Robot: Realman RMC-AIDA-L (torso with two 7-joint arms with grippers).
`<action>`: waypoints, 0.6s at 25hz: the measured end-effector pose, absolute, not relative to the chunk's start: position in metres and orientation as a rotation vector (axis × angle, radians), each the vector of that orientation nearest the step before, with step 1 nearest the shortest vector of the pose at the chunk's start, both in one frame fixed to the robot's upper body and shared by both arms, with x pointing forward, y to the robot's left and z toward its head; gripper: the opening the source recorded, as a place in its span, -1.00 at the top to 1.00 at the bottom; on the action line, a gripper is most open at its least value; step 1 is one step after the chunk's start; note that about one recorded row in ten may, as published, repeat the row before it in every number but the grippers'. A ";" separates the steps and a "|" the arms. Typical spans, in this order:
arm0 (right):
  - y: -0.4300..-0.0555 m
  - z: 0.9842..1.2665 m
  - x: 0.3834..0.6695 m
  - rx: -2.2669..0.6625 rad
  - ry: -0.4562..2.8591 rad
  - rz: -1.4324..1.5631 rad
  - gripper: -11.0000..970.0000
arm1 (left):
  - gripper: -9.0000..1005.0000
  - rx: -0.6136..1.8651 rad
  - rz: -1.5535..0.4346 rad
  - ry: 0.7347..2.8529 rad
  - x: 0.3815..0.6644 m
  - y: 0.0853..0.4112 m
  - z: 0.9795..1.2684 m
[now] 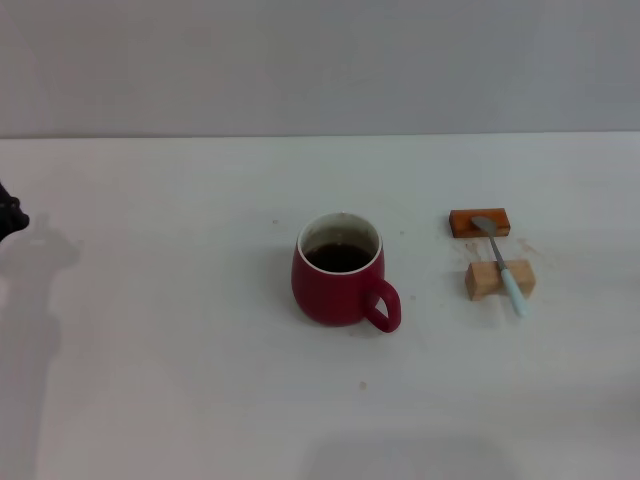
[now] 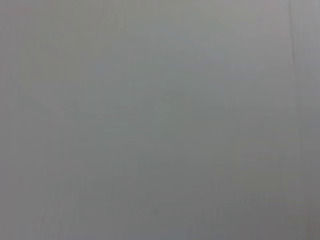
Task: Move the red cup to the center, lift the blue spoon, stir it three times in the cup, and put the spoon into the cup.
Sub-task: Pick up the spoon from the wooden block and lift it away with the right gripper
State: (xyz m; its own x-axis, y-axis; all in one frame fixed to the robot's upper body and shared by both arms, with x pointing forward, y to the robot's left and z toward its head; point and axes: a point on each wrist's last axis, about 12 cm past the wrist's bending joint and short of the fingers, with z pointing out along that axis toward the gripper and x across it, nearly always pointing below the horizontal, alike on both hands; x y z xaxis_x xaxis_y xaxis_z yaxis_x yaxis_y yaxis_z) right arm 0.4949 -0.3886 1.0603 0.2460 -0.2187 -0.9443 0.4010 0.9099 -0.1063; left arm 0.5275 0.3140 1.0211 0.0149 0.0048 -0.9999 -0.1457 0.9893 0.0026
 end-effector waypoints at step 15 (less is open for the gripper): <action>-0.388 1.061 0.498 0.165 1.257 -0.423 -0.48 | 0.78 -0.309 0.033 1.535 0.530 0.334 1.021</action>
